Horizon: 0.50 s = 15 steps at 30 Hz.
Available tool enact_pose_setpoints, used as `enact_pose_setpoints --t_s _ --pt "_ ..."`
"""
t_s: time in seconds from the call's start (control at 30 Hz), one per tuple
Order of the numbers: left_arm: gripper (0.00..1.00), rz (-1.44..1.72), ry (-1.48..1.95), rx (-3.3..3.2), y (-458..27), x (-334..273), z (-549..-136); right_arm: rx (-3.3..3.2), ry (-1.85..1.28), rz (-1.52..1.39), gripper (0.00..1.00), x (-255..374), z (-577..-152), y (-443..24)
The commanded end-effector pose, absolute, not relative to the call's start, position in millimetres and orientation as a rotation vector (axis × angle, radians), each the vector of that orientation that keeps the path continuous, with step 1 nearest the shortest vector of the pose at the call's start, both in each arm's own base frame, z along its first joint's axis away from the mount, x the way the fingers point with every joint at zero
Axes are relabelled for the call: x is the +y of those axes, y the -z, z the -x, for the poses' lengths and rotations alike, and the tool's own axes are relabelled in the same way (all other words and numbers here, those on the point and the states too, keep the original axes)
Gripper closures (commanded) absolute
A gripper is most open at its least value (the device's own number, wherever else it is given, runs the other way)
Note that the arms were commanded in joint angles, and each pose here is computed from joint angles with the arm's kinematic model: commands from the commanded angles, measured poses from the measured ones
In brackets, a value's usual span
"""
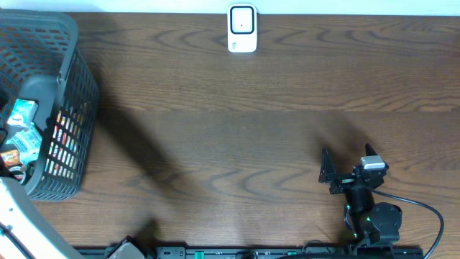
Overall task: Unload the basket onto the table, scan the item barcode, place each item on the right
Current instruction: 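Lower the left gripper into the basket and grasp the green wipes pack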
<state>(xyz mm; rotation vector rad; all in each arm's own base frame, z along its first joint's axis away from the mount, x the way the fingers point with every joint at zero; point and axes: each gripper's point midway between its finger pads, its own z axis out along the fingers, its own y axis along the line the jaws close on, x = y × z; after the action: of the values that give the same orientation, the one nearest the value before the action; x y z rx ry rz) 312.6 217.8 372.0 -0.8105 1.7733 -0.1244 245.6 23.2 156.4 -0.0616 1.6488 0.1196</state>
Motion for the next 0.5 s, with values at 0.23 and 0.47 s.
enact_pose_setpoints --t_s 0.23,0.47 --pt "0.02 1.363 -0.104 2.126 -204.8 283.0 -289.8 1.650 -0.108 0.074 0.01 23.8 -245.4 -155.4" --pt "0.02 1.590 -0.067 2.279 -119.4 287.5 -285.6 1.650 -0.108 0.074 0.01 23.8 -245.4 -155.4"
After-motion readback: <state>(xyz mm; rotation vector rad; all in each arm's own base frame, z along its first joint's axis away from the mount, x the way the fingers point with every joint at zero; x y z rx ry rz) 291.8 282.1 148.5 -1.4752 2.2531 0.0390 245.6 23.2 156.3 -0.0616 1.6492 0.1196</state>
